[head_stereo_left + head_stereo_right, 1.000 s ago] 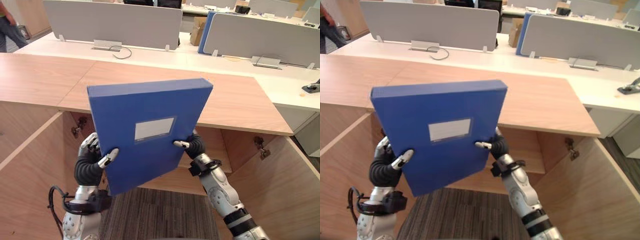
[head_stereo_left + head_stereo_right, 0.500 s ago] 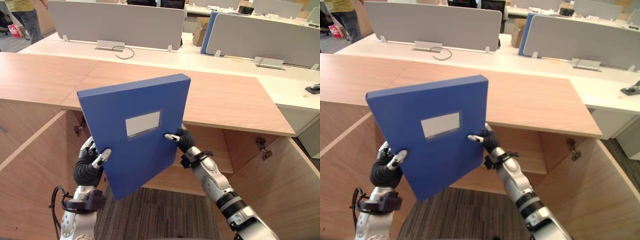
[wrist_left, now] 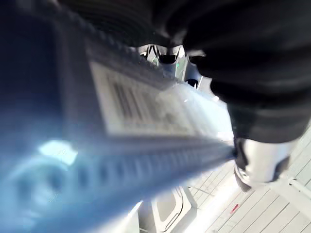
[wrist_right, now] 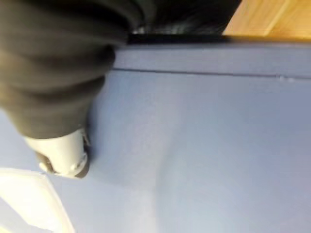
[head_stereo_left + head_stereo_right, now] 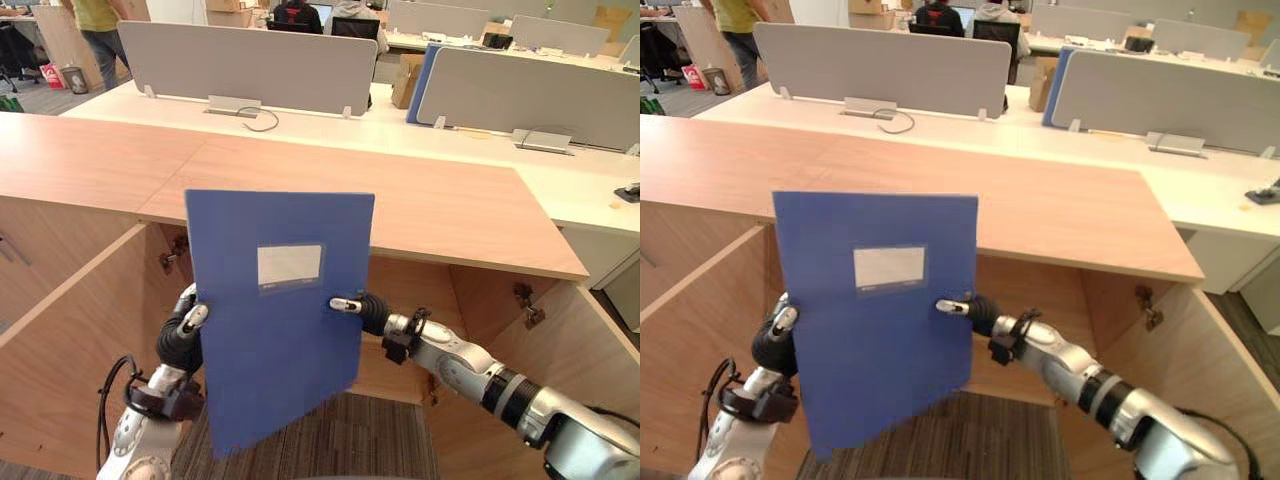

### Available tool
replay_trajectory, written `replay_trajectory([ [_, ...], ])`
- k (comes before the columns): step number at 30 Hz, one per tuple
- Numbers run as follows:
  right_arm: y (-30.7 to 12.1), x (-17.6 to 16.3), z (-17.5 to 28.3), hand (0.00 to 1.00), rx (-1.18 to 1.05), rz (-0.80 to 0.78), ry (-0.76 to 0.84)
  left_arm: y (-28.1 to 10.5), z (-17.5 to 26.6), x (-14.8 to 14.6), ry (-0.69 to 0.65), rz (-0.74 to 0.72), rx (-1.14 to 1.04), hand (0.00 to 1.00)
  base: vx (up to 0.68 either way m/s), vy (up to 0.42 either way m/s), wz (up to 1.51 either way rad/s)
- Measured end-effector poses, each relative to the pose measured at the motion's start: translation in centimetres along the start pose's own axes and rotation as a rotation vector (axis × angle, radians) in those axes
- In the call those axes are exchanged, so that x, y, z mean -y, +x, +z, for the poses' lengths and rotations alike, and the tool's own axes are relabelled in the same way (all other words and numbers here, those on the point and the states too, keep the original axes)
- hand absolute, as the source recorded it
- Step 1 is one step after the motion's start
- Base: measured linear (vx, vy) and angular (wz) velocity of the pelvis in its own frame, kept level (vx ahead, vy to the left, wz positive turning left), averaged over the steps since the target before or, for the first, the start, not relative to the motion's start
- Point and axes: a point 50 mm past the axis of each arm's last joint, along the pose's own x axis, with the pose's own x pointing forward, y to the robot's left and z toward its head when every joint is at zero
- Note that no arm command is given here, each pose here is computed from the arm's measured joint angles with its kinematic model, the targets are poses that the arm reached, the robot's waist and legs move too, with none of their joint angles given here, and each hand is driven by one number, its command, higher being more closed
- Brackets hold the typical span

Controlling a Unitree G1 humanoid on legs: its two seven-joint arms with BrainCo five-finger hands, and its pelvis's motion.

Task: Walk over to the cabinet, pick up the folder, carry it to the office cabinet, place the folder inside the office cabinet, then close the office cabinet door

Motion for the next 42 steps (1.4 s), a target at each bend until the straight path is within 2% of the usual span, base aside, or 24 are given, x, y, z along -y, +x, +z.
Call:
replay_trajectory([
  [2, -0.4, 0.0, -0.6, 1.00, -0.051, 0.024, 0.003, 0.0, -0.5, -0.2, 0.008, -0.044, -0.038, 0.00, 0.00, 0.000, 0.00],
  [3, -0.4, -0.7, -1.8, 1.00, -0.128, 0.087, 0.018, 0.5, -0.9, 0.0, 0.009, -0.114, -0.066, 0.00, 0.00, 0.000, 0.00],
  [6, 0.0, -2.1, -3.8, 1.00, -0.196, 0.154, 0.075, 1.2, -1.5, -0.3, 0.006, -0.149, -0.089, 0.00, 0.00, 0.000, 0.00],
  [9, 0.7, -3.0, -4.3, 1.00, -0.189, 0.175, 0.112, 0.8, -3.3, -1.3, -0.003, -0.116, -0.164, 0.00, 0.00, 0.000, 0.00],
  [12, 1.6, -3.7, -4.0, 1.00, -0.124, 0.183, 0.117, -0.7, -7.1, -2.4, -0.029, -0.032, -0.339, 0.00, 0.00, -0.002, -0.01],
  [16, 0.8, -2.5, -2.5, 1.00, 0.060, 0.058, 0.173, -4.6, -10.5, -4.6, -0.100, 0.213, -0.456, 0.00, 0.00, 0.011, -0.04],
  [17, 0.0, -1.4, -1.9, 1.00, 0.134, -0.025, 0.184, -6.4, -11.1, -5.5, -0.113, 0.315, -0.483, 0.00, 0.00, 0.002, -0.06],
  [21, -2.8, 1.7, 0.1, 1.00, 0.298, -0.248, 0.167, -11.9, -13.0, -7.3, -0.111, 0.560, -0.638, 0.00, 0.01, 0.024, -0.14],
  [24, -3.8, 2.2, 0.5, 1.00, 0.349, -0.320, 0.147, -15.6, -14.6, -7.7, -0.120, 0.711, -0.767, 0.00, 0.02, 0.009, -0.09],
  [28, -3.4, 1.6, 1.2, 1.00, 0.388, -0.321, 0.124, -18.9, -15.8, -7.6, -0.144, 0.880, -0.857, 0.00, 0.04, -0.018, -0.04],
  [31, -4.2, 1.7, 3.3, 1.00, 0.454, -0.378, 0.021, -20.3, -16.2, -7.4, -0.149, 0.967, -0.886, 0.00, 0.02, -0.003, 0.00],
  [34, -5.2, 1.2, 6.2, 1.00, 0.514, -0.478, -0.226, -21.9, -16.2, -7.4, -0.157, 1.072, -0.896, 0.00, 0.01, 0.016, -0.06],
  [38, -4.8, -0.8, 8.3, 1.00, 0.552, -0.527, -0.478, -23.4, -16.5, -7.0, -0.183, 1.169, -0.907, 0.00, -0.02, 0.028, -0.17],
  [40, -4.2, -2.3, 9.2, 1.00, 0.568, -0.522, -0.635, -23.8, -16.7, -6.8, -0.191, 1.199, -0.909, 0.00, -0.03, 0.014, -0.17],
  [42, -2.9, -4.0, 9.9, 1.00, 0.575, -0.445, -0.758, -24.5, -16.8, -6.5, -0.195, 1.227, -0.936, 0.00, -0.03, 0.004, -0.16],
])
